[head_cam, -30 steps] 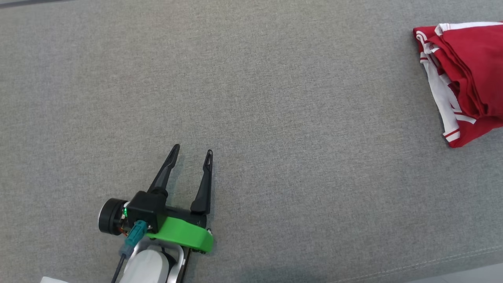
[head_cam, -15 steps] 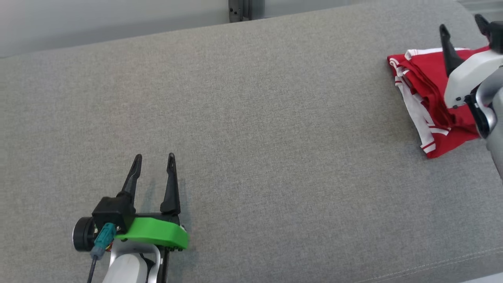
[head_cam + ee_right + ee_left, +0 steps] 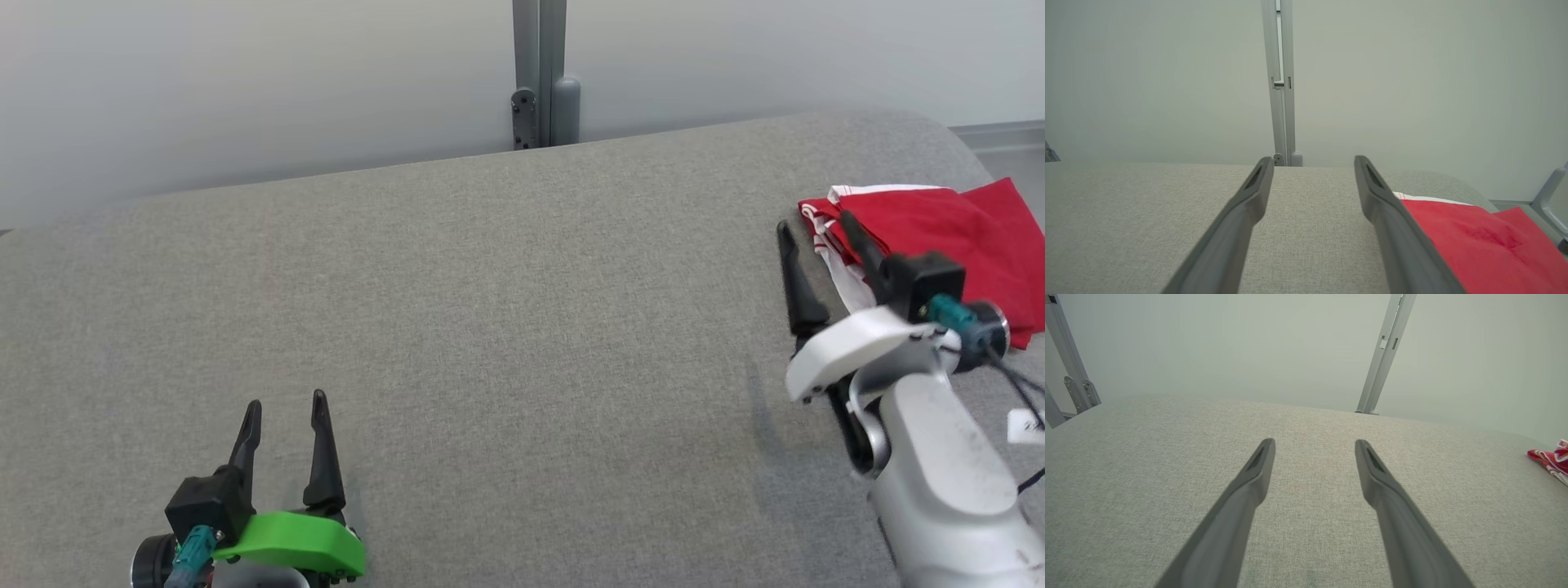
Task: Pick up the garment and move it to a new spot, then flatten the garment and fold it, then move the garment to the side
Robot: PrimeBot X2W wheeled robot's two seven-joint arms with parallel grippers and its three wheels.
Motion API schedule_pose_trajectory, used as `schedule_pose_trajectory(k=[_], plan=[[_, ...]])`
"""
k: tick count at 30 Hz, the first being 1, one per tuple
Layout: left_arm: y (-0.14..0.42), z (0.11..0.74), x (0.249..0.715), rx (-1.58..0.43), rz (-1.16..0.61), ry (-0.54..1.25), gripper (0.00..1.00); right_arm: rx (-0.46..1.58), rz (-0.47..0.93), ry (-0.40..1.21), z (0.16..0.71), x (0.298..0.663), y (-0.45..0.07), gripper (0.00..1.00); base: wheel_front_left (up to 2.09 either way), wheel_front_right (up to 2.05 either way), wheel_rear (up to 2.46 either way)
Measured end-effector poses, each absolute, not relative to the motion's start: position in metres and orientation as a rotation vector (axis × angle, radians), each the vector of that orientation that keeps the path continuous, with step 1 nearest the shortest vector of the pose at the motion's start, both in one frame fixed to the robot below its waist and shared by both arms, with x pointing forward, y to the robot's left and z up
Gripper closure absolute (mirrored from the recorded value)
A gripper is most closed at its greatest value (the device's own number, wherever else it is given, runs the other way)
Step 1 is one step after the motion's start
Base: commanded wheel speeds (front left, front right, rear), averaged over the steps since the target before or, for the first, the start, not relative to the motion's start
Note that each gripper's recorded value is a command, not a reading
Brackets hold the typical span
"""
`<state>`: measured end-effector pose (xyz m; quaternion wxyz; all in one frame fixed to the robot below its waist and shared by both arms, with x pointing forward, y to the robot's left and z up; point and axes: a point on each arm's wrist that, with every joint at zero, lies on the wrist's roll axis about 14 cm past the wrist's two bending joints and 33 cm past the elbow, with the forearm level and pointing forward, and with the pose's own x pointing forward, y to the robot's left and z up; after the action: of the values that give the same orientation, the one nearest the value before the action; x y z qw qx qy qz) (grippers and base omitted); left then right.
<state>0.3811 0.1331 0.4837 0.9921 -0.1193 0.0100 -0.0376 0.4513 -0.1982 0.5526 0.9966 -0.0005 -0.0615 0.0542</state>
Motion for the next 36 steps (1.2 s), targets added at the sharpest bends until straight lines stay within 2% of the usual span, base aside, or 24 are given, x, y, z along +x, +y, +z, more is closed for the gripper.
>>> schedule_pose_trajectory(k=[4, 8, 18, 36], plan=[[0.144, 0.487, 0.37, -0.229, -0.043, 0.007, 0.0, 0.048, 0.146, -0.135, 0.544, 0.43, -0.166, 0.0, 0.0, 0.0, 0.0], [0.156, 0.485, 0.359, -0.225, -0.003, 0.009, 0.0, 0.072, 0.145, -0.171, 0.549, 0.416, -0.157, 0.0, 0.0, 0.0, 0.0], [0.168, 0.482, 0.34, -0.225, 0.048, 0.011, 0.0, 0.174, 0.177, -0.11, 0.521, 0.384, -0.138, 0.0, 0.0, 0.0, 0.0], [0.164, 0.481, 0.34, -0.211, 0.041, 0.014, 0.0, 0.201, 0.192, -0.08, 0.511, 0.376, -0.132, 0.0, 0.0, 0.0, 0.0]])
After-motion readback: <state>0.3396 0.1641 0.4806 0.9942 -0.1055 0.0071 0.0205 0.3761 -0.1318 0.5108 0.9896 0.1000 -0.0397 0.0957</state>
